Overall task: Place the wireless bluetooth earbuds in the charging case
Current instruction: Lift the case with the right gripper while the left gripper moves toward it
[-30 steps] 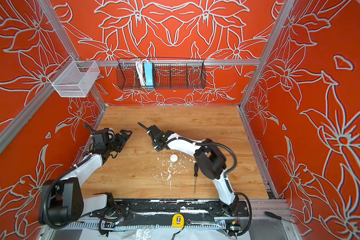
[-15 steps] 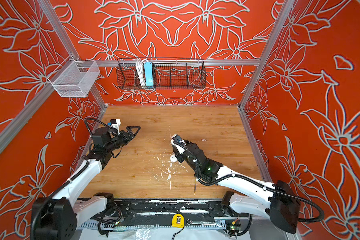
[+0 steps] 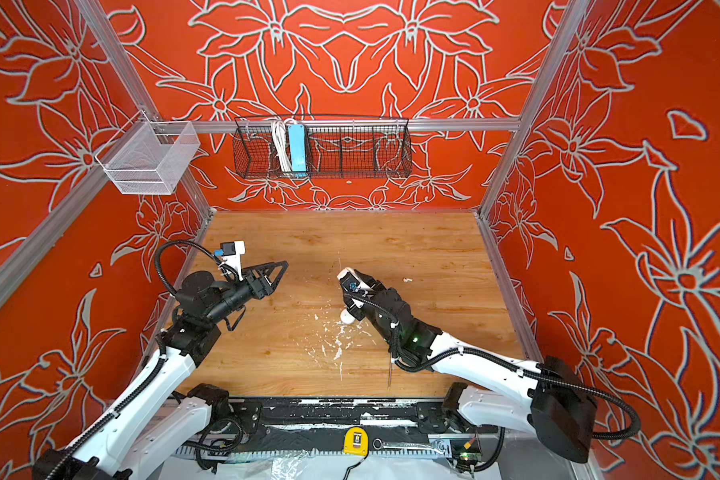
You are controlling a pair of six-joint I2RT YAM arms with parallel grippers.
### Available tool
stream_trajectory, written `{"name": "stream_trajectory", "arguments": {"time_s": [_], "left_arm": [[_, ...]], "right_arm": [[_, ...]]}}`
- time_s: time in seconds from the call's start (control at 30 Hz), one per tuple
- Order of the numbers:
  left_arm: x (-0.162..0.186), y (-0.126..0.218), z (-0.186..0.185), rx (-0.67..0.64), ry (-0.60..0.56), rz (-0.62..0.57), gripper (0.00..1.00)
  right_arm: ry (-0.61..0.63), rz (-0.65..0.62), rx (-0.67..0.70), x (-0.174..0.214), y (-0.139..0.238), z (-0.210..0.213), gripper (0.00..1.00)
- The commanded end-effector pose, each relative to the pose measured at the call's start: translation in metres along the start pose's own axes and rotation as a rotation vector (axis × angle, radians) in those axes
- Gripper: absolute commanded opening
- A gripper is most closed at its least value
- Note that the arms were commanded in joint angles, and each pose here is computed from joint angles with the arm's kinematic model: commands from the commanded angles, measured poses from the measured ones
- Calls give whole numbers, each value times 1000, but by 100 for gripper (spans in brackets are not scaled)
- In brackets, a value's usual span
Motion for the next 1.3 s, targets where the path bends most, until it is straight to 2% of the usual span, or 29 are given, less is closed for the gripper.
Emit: {"name": "stream_trajectory", "arguments": {"time_s": [0.0,0.3,0.37,0.43,0.57,0.7,0.87,1.0,1.27], "left_arm": [[-2,-3,-1,3,-4,5,75],[1,-10,-5,18,-26,57,75],[3,-11,-11,42,-51,73,75],[7,-14,-18,76,-81,88,75],[20,-28,-27,106,-143,147,73],[22,-33,-35,125,-177,188,70],[34,-16,-43,240,-296,96,67],[41,-3,-35,222,-380,0,68],[45,-12,-45,329,-388,84,66]], "right_arm": [[19,-42,28,-1,0,0,13],[44,-78,-53,-4,8,5,12],[86,-99,-109,0,14,11,14],[112,-117,-104,6,18,11,16],[230,-170,-123,15,29,13,15],[298,-216,-221,0,35,20,10],[355,-143,-170,-22,8,15,9],[457,-178,-166,-19,-2,22,6],[464,-169,-173,0,0,27,5]]}}
Point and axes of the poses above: each gripper's point midway between its finger pads, its own y axis back along the fingers, its own z axis along the line the jaws close on, x = y × z, the point moved 7 cm from there along y, back along the fingers, and after that the axes turned 2 degrees about -y, right-handed, at the moved point
